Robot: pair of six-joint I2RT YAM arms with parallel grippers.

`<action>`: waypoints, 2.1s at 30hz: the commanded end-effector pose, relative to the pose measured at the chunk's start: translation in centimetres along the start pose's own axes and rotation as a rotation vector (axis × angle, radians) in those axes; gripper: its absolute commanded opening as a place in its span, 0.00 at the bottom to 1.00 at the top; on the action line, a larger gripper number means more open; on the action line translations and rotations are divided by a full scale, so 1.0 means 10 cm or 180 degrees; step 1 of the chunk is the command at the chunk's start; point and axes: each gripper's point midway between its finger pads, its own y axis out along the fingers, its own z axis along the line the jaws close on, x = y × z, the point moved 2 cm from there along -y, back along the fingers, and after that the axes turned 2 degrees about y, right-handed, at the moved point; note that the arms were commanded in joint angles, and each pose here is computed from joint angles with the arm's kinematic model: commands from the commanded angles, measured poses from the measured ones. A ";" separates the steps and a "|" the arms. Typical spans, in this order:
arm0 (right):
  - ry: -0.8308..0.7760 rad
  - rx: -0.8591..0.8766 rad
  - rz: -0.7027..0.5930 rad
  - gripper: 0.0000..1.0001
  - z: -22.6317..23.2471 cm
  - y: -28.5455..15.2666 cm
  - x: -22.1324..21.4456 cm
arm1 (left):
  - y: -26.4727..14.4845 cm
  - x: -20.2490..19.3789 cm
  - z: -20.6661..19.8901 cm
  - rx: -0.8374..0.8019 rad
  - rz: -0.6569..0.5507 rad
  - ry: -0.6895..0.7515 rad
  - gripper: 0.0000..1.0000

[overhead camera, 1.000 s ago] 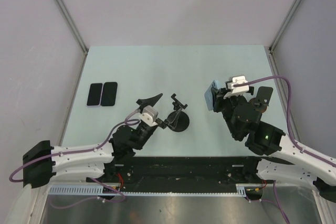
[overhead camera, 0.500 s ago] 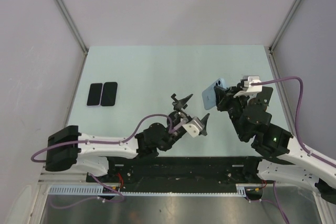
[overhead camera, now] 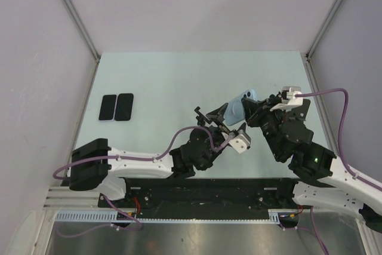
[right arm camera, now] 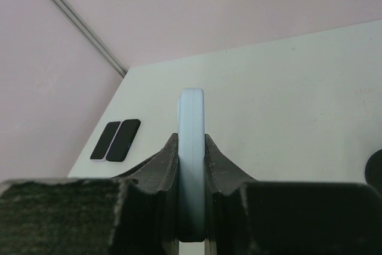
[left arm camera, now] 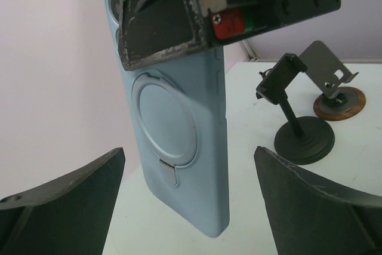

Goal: Remove the phone from the phone stand

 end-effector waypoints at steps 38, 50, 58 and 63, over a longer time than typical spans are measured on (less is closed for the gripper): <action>0.0280 0.0659 -0.0482 0.91 0.26 -0.23 0.71 | -0.07 0.30 0.79 0.0806 -0.0093 -0.0585 0.00; -0.0090 0.0676 -0.0450 0.93 0.16 -0.29 0.69 | -0.21 0.17 1.69 0.0578 0.0045 -0.1490 0.00; -0.0330 0.0618 -0.0272 0.93 0.11 -0.22 0.51 | -0.51 -0.32 2.32 0.0776 0.0492 -0.2031 0.00; -0.0513 0.0601 -0.0143 0.93 0.08 -0.16 0.36 | -0.76 -0.99 2.53 0.0861 0.1060 -0.2475 0.00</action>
